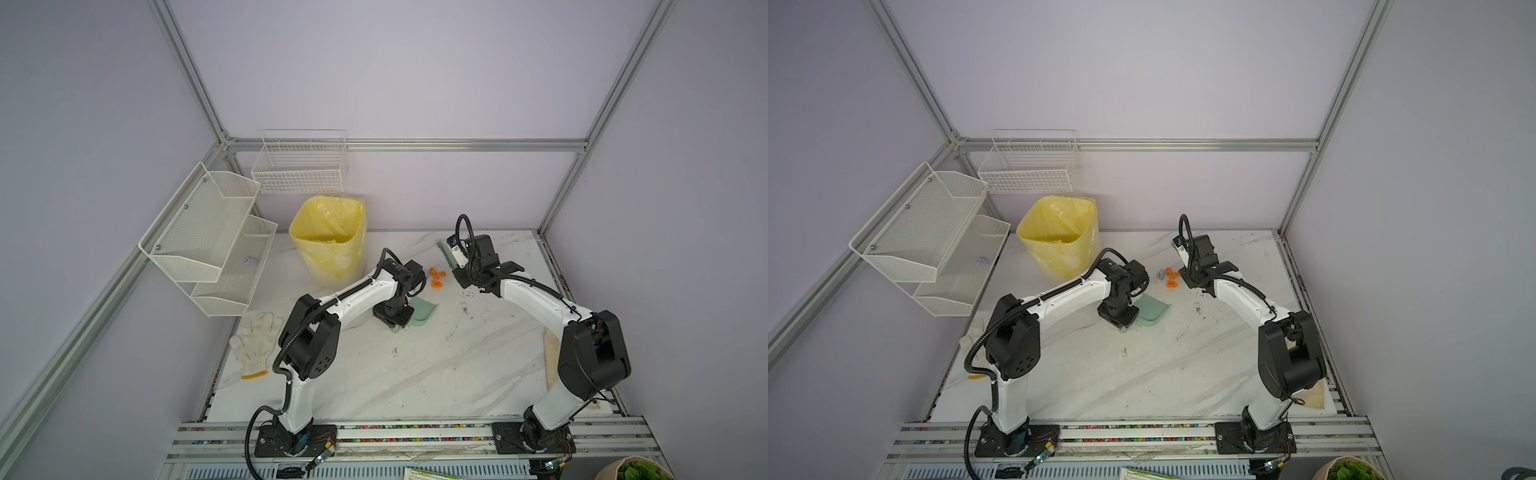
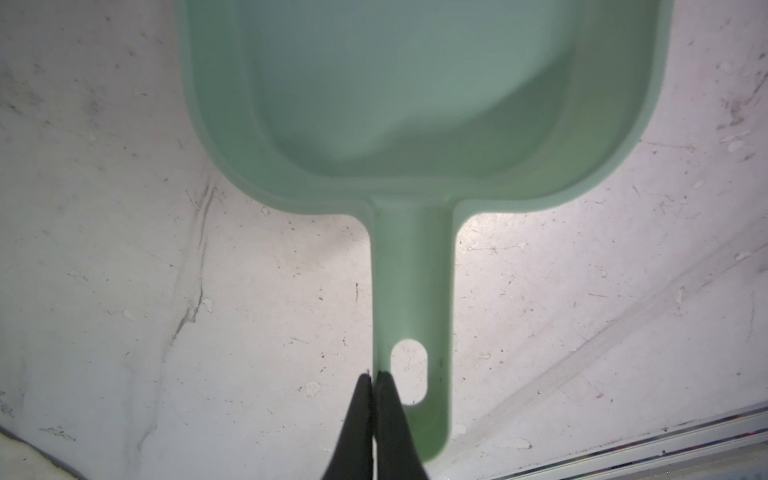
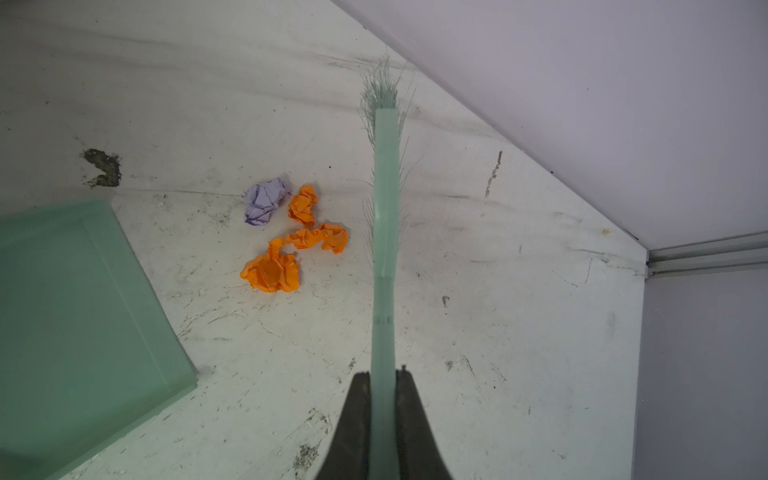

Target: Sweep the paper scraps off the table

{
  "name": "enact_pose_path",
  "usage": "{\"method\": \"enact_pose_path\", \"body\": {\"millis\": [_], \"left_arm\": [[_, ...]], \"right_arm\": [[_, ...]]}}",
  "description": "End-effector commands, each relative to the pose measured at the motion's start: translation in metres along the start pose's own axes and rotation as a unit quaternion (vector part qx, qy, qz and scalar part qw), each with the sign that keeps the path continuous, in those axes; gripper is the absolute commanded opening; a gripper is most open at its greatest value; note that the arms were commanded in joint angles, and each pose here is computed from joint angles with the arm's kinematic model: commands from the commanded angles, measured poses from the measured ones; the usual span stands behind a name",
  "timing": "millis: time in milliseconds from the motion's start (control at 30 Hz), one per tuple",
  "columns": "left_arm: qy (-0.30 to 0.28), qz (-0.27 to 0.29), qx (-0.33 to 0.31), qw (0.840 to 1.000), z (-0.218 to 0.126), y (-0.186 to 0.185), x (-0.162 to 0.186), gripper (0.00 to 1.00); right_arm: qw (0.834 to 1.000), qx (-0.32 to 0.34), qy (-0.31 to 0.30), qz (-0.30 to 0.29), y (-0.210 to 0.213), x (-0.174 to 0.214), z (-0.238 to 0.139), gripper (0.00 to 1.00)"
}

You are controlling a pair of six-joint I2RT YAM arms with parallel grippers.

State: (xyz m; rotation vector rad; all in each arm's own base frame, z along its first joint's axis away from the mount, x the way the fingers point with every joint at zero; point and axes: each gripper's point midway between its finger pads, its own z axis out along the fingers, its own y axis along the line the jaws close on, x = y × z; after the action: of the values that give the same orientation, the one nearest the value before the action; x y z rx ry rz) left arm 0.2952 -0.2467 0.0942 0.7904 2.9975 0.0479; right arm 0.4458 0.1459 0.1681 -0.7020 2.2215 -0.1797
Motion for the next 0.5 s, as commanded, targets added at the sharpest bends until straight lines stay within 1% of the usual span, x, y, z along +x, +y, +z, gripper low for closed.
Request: {"method": "enact_pose_path", "body": {"millis": [0,133,333,367,467], "left_arm": [[-0.062,0.006,-0.005,0.998,-0.040,0.002,-0.022,0.00],[-0.075,0.008,-0.010,0.997,-0.049,0.004,-0.027,0.00],[-0.081,0.007,-0.016,0.997,-0.054,0.006,-0.029,0.00],[-0.081,0.018,-0.019,0.996,-0.055,0.007,-0.030,0.00],[-0.084,0.022,-0.020,0.996,-0.056,0.007,-0.032,0.00]], "right_arm": [[1.000,0.018,-0.020,-0.006,-0.010,-0.015,0.001,0.00],[1.000,0.019,-0.024,-0.004,-0.011,-0.018,0.001,0.00],[1.000,0.020,-0.024,-0.004,-0.012,-0.020,0.003,0.00],[0.999,0.020,-0.025,-0.003,-0.012,-0.021,0.003,0.00],[1.000,0.016,-0.027,-0.003,-0.011,-0.022,0.004,0.00]]}}
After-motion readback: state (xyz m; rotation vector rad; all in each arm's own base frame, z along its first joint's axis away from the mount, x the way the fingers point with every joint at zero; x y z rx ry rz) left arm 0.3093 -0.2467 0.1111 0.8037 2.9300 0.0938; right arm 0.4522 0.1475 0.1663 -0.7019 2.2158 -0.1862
